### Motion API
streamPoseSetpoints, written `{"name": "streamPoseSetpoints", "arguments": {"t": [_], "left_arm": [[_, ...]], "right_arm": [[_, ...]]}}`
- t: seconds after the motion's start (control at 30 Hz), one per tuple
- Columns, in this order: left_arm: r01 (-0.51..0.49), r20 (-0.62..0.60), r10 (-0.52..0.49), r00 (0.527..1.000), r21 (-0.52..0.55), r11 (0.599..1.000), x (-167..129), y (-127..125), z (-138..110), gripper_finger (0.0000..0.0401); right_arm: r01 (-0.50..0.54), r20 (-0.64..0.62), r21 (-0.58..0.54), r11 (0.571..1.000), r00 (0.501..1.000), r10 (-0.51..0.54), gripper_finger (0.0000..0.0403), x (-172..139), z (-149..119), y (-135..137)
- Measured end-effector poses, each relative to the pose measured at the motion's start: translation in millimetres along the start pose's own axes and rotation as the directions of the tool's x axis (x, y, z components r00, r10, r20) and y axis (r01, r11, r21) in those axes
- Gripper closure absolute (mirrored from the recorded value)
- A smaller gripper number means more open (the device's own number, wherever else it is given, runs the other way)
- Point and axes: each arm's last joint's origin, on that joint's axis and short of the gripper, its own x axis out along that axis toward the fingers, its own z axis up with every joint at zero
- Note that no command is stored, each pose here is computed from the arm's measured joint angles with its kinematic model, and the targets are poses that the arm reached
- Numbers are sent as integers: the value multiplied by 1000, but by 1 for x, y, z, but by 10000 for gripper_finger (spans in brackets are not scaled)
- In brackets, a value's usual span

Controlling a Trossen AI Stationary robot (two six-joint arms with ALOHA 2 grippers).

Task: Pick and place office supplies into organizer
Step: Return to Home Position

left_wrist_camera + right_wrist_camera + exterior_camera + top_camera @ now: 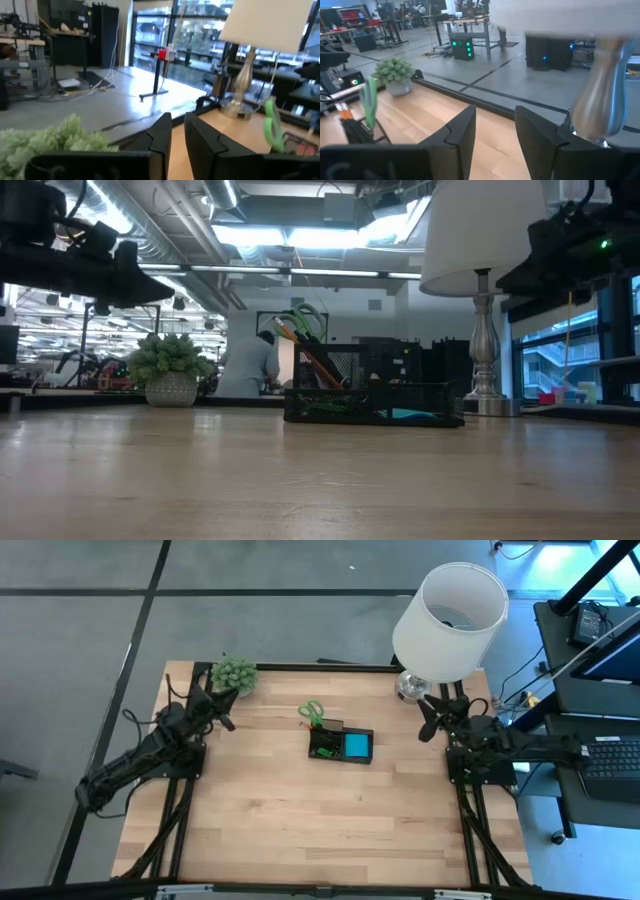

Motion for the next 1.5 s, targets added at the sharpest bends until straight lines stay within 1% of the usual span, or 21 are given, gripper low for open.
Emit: {"name": "streamPoseSetpoints", "arguments": {"t": [0.07, 0.23, 0.3, 0.4, 0.53, 0.7, 0.73, 0.83, 1.03, 1.23, 1.37, 1.5], "left_arm": [[-9, -28, 9, 1000, 14, 1000, 0, 1, -3, 354], [-20, -35, 21, 999, 23, 1000, 1, 2, -3, 354], [-20, -38, 21, 999, 22, 1000, 1, 2, -3, 354], [-21, -41, 22, 999, 21, 1000, 1, 2, -4, 354], [-24, -52, 25, 998, 23, 999, 2, 2, -5, 354], [-28, -77, 30, 997, 26, 999, 3, 2, -7, 354], [-29, -85, 31, 996, 27, 999, 4, 2, -7, 354], [-31, -105, 34, 994, 30, 999, 5, 3, -9, 354], [-36, -143, 41, 989, 36, 999, 7, 3, -13, 354], [-37, -149, 42, 988, 37, 999, 7, 3, -13, 354], [-37, -149, 42, 988, 37, 999, 7, 3, -13, 354], [-37, -149, 42, 988, 37, 999, 7, 3, -13, 354]], "right_arm": [[8, 4, 3, 1000, 1000, -8, 263, 3, -9, 0], [-12, 47, 21, 1000, 999, 11, 263, 12, -39, -1], [-9, 56, 22, 1000, 998, 8, 263, 14, -46, -2], [33, 24, -1, 999, 999, -33, 263, 16, -50, -6], [111, 32, -34, 993, 993, -110, 263, 20, -49, -13], [227, 48, -48, 973, 973, -225, 263, 25, -47, -24], [234, 49, -58, 970, 972, -231, 263, 26, -46, -26], [218, 51, -73, 973, 975, -214, 263, 28, -44, -30], [137, 22, -73, 988, 990, -136, 263, 31, -45, -34], [140, 22, -105, 985, 990, -139, 263, 31, -45, -35], [138, 22, -176, 975, 990, -136, 263, 31, -45, -35], [138, 22, -146, 980, 990, -136, 263, 31, -45, -35]]}}
